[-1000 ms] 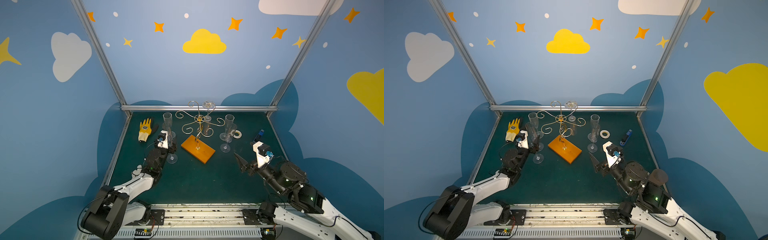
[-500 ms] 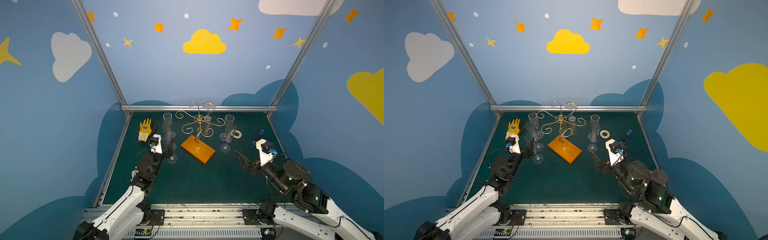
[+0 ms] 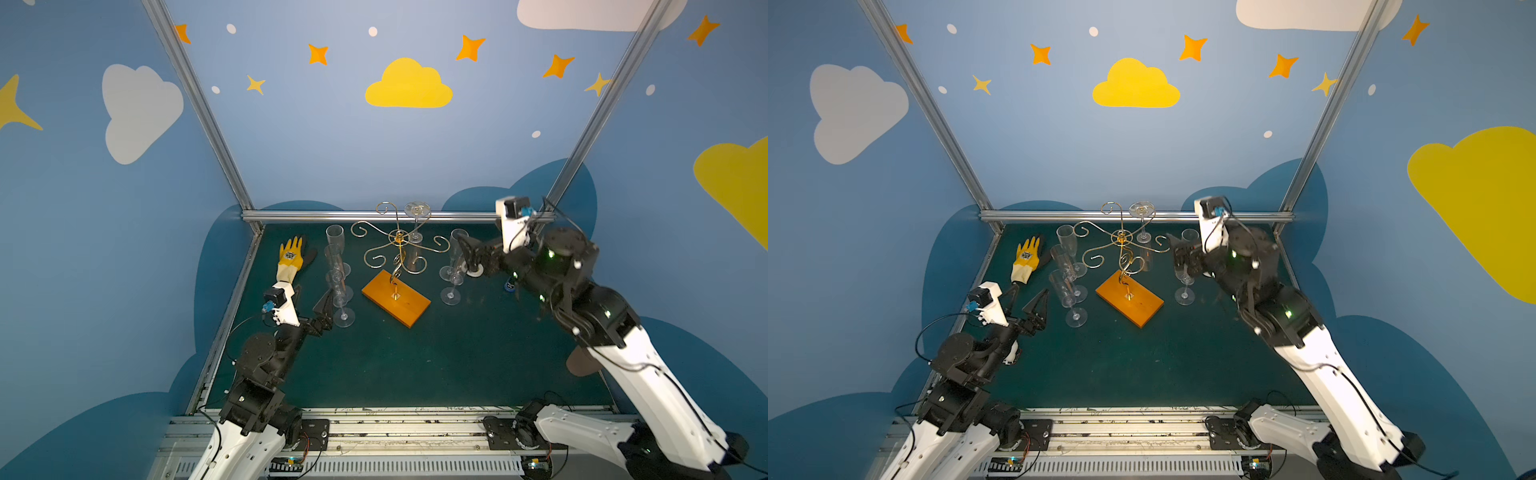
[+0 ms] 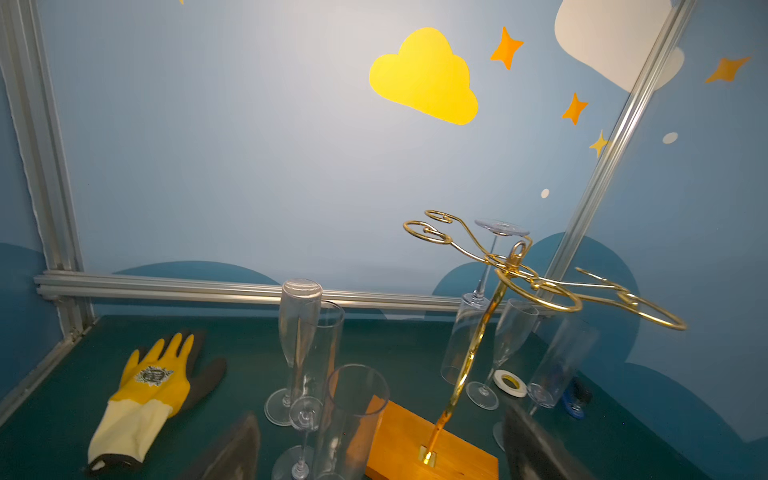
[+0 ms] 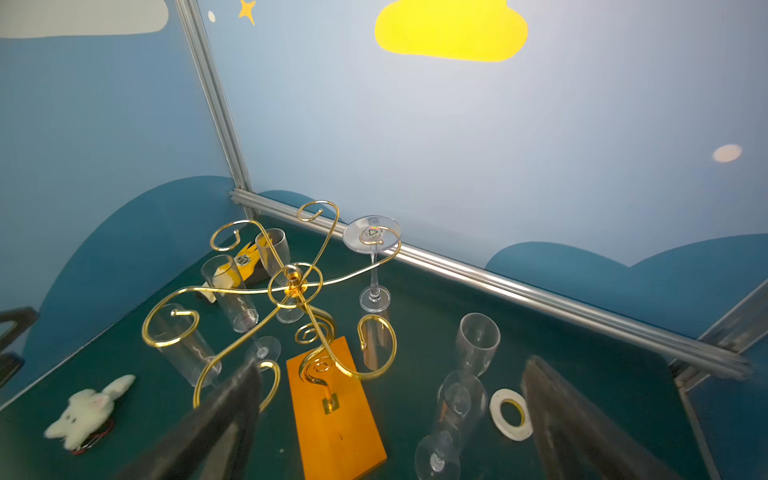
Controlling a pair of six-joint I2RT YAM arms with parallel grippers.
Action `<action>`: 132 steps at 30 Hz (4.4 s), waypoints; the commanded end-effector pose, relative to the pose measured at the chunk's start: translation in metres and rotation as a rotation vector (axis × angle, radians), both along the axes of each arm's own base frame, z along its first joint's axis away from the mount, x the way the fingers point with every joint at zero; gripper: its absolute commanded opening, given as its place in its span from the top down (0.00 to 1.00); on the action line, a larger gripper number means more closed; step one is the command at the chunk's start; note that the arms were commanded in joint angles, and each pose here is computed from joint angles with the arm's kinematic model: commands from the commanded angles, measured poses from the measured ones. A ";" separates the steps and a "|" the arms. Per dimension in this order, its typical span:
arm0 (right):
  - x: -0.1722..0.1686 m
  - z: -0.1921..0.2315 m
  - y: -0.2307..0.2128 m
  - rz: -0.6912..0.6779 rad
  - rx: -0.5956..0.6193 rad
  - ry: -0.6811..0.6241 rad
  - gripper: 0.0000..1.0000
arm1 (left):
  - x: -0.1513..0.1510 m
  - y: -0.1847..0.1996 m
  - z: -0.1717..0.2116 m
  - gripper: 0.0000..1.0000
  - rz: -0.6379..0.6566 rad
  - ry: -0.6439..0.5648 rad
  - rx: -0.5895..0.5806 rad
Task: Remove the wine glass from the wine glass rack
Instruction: 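Raise the right gripper to a clear glass hanging on the rack, then close the right gripper on the stem of the hanging glass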
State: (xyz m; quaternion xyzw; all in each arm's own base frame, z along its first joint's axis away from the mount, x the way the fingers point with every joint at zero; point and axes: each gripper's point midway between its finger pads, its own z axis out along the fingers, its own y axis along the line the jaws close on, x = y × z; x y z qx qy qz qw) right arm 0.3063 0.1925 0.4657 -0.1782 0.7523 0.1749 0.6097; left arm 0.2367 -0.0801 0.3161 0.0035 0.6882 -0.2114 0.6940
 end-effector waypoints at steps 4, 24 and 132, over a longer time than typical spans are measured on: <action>0.038 -0.013 0.037 0.285 0.199 0.335 0.08 | -0.025 -0.021 -0.017 0.10 -0.161 0.206 -0.093; 0.153 -0.076 0.088 0.568 0.441 0.726 0.47 | -0.052 -0.036 -0.036 0.09 -0.286 0.361 -0.276; 0.120 -0.035 0.125 0.737 0.674 0.816 1.00 | -0.083 -0.013 -0.048 0.07 -0.229 0.350 -0.296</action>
